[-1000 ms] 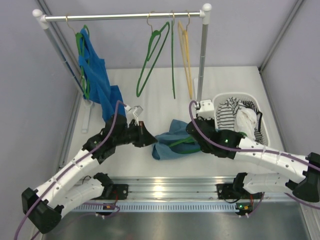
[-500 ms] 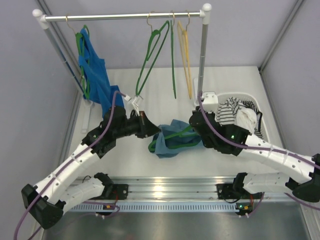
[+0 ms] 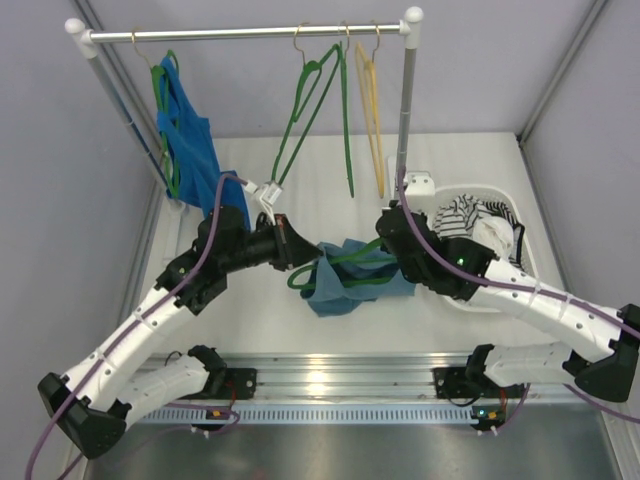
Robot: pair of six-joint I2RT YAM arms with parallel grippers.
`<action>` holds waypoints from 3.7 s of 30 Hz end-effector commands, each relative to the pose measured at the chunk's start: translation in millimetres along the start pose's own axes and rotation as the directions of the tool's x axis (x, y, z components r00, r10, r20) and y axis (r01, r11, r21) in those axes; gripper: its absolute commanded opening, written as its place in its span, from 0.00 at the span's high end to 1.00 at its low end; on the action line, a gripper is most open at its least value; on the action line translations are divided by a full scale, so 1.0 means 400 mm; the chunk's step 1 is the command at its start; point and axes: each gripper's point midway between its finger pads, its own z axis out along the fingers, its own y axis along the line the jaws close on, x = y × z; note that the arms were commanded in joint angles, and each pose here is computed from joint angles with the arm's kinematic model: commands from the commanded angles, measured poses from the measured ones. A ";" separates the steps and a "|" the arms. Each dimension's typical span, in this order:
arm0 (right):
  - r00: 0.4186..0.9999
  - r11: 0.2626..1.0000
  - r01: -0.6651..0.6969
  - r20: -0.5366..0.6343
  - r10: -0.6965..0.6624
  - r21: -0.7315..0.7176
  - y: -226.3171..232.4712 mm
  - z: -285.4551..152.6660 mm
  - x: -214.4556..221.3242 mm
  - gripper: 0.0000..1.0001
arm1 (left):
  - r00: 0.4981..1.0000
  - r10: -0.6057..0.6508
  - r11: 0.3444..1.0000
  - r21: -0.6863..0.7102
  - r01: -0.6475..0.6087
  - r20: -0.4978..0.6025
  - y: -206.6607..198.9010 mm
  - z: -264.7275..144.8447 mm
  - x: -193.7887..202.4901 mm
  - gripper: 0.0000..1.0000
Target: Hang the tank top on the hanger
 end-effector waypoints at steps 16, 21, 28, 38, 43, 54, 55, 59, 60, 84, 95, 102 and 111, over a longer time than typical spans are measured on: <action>0.995 0.994 -0.101 -0.014 0.101 -0.044 -0.005 -0.019 0.012 1.00 | 0.992 0.110 0.945 -0.304 -0.123 -0.058 0.158 -0.080 0.056 0.84; 0.996 0.995 -0.090 -0.028 0.089 -0.040 0.003 -0.009 0.027 1.00 | 0.988 0.122 0.933 -0.328 -0.148 -0.098 0.176 -0.094 0.074 0.63; 0.997 0.997 -0.064 -0.047 0.062 -0.035 0.010 0.000 0.043 1.00 | 0.974 0.189 0.938 -0.271 -0.217 -0.125 0.131 -0.103 0.053 0.56; 0.997 0.999 -0.028 -0.074 0.025 -0.039 0.021 0.011 0.063 1.00 | 0.933 0.277 0.937 -0.150 -0.315 -0.228 0.095 -0.060 0.055 0.58; 0.997 0.999 -0.018 -0.081 0.014 -0.040 0.025 0.015 0.069 1.00 | 0.908 0.323 0.924 -0.118 -0.364 -0.268 0.087 -0.035 0.077 0.59; 0.996 0.999 -0.014 -0.089 0.010 -0.044 0.029 0.018 0.075 1.00 | 0.865 0.373 0.883 -0.157 -0.442 -0.335 0.128 0.005 0.111 0.59; 0.996 0.999 -0.014 -0.089 0.010 -0.044 0.030 0.018 0.076 1.00 | 0.858 0.376 0.877 -0.164 -0.451 -0.349 0.137 0.011 0.116 0.59; 0.996 0.999 -0.015 -0.089 0.011 -0.046 0.030 0.018 0.075 1.00 | 0.839 0.408 0.847 -0.193 -0.495 -0.360 0.147 0.022 0.114 0.60; 0.996 0.999 -0.014 -0.089 0.010 -0.047 0.031 0.017 0.075 1.00 | 0.834 0.414 0.843 -0.192 -0.502 -0.364 0.145 0.025 0.117 0.60; 0.995 0.999 -0.002 -0.103 -0.004 -0.055 0.041 0.024 0.086 1.00 | 0.818 0.496 0.827 -0.131 -0.547 -0.291 0.084 0.062 0.084 0.97; 0.996 0.998 -0.003 -0.093 -0.003 -0.067 0.052 0.021 0.068 1.00 | 0.844 0.496 0.854 -0.063 -0.517 -0.201 0.008 0.094 0.040 0.97; 0.997 0.997 -0.013 -0.072 0.008 -0.076 0.055 0.010 0.035 1.00 | 0.847 0.506 0.847 -0.091 -0.524 -0.164 -0.004 0.098 0.004 0.96; 1.000 0.998 -0.020 -0.008 0.020 -0.063 0.036 -0.019 -0.042 1.00 | 0.826 0.543 0.828 -0.068 -0.556 -0.152 -0.052 0.052 -0.028 0.54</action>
